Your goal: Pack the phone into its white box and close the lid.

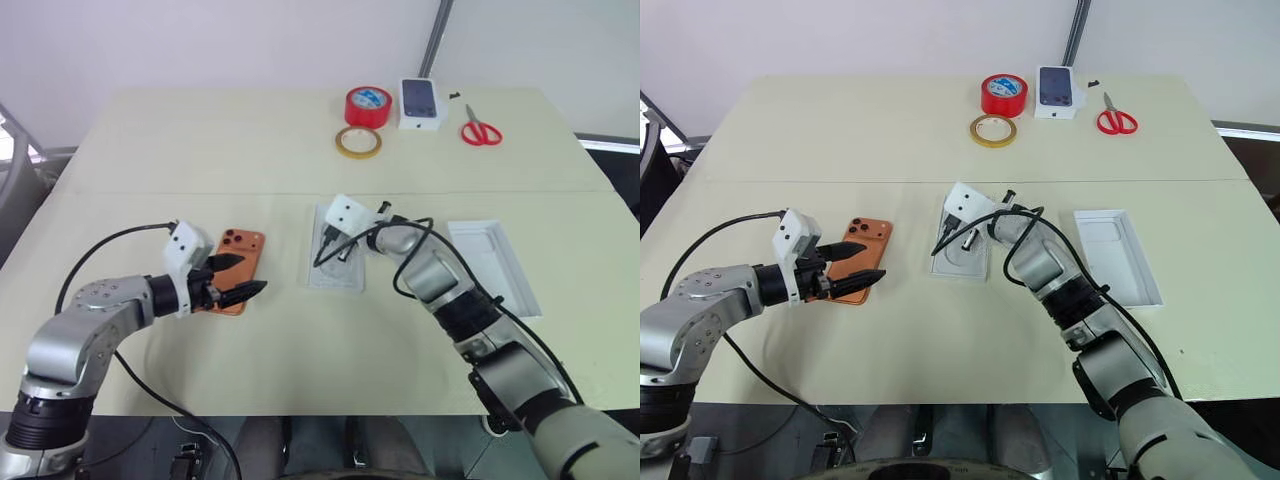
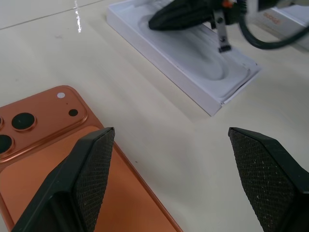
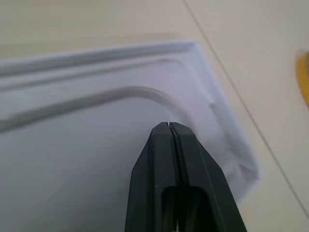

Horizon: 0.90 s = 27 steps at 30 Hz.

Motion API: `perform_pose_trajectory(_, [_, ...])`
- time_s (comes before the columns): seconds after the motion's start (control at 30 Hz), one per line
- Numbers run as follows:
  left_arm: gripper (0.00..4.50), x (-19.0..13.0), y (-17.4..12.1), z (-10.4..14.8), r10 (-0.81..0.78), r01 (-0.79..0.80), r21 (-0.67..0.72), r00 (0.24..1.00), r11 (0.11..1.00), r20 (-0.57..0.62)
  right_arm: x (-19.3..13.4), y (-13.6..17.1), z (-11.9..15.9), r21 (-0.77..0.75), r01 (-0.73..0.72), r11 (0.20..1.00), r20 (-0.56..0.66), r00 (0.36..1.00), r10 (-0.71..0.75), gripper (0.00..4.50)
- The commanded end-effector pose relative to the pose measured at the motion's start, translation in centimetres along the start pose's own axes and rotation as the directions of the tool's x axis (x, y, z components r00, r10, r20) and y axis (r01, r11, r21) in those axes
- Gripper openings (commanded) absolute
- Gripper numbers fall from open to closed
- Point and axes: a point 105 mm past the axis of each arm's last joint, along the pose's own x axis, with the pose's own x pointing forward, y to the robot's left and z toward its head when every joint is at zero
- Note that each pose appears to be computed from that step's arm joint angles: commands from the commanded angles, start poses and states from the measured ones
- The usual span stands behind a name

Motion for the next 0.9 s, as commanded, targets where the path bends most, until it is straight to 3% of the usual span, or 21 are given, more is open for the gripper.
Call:
perform_pose_trajectory(0.03, [3.93, -0.4, 0.5, 1.2, 0.031, -0.031, 0.004, 0.999, 1.0, 0.045, -1.6, 1.4, 0.9, -0.042, -0.091, 0.995, 0.04, 0.995, 0.093, 0.03])
perform_pose_trajectory(0.3, [3.93, -0.6, 1.1, 1.2, 0.058, -0.058, -0.012, 0.997, 0.998, 0.047, -5.0, 5.8, 0.1, -0.099, -0.326, 0.94, 0.027, 0.944, 0.33, 0.03])
perform_pose_trajectory(0.53, [3.93, -0.7, 1.3, 1.1, 0.073, -0.072, -0.025, 0.996, 0.997, 0.048, -6.6, 6.1, -0.1, -0.143, -0.379, 0.914, 0.024, 0.922, 0.386, 0.03])
perform_pose_trajectory(0.67, [3.93, -1.1, 2.3, 1.4, 0.128, -0.125, -0.054, 0.99, 0.991, 0.061, -6.1, 3.7, 1.8, -0.12, -0.266, 0.956, 0.098, 0.956, 0.278, 0.03])
perform_pose_trajectory(0.8, [3.93, -2.2, 5.6, 1.8, 0.303, -0.283, -0.2, 0.95, 0.938, 0.074, -5.6, 1.9, 5.3, -0.05, -0.183, 0.982, 0.211, 0.959, 0.19, 0.03])
perform_pose_trajectory(0.87, [4.48, -2.8, 7.0, 1.4, 0.377, -0.352, -0.271, 0.925, 0.896, 0.047, -5.2, 2.7, 6.8, -0.046, -0.202, 0.978, 0.243, 0.948, 0.207, 0.0])
perform_pose_trajectory(0.9, [4.49, -3.0, 7.4, 1.1, 0.404, -0.378, -0.295, 0.914, 0.877, 0.028, -4.9, 3.1, 7.3, -0.042, -0.212, 0.976, 0.25, 0.944, 0.216, 0.0])
